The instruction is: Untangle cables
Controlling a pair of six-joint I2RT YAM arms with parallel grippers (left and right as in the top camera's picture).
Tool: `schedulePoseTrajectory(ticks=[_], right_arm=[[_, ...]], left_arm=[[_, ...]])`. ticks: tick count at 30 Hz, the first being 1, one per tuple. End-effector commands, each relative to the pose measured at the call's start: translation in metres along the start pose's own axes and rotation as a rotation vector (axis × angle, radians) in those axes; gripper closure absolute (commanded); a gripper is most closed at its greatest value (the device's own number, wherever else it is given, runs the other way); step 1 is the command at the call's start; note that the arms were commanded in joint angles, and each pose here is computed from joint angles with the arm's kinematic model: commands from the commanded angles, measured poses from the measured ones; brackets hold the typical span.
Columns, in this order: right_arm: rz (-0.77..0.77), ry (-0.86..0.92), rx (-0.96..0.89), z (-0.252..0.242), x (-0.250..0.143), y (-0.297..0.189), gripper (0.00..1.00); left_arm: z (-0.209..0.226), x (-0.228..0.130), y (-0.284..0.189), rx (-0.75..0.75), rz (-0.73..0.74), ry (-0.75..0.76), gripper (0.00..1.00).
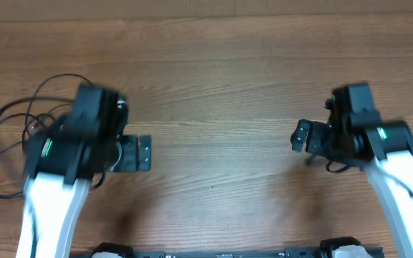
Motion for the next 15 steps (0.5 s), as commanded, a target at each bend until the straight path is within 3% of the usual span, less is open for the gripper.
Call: schedulePoseTrajectory(ticks=[1,7,11,15], right_arm=[[-0.173,-0.035,0.072,-0.002,-0.008,-0.022,0.00],[-0.442,-0.025,0.110,-0.020,-0.012,-0.058,0.00],[-0.487,-0.021,0.124,-0.021,-0.012,-0.068,0.00],[-0.475,-0.022,0.116,-0.021,-0.012,-0.065,0.00]], left_arm=[[0.019,-0.016,-0.029,0.093,-0.242,-0.050,0.00],[0.041,-0.037,-0.073,0.177,-0.616,-0.141,0.00],[0.042,-0.048,-0.085,0.172,-0.679,-0.151,0.00],[0.043,-0.059,-0.077,0.179,-0.615,-0.142,0.00]])
Point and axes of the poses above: each gripper's point midway between its finger pads, its own y axis out along the fingers, its own z axis along the line the jaws close on, x = y × z, the point moved 2 cm from there along -y, back along the fingers, and after that the axes turned 7 degrees about y, right-handed, at the moved point
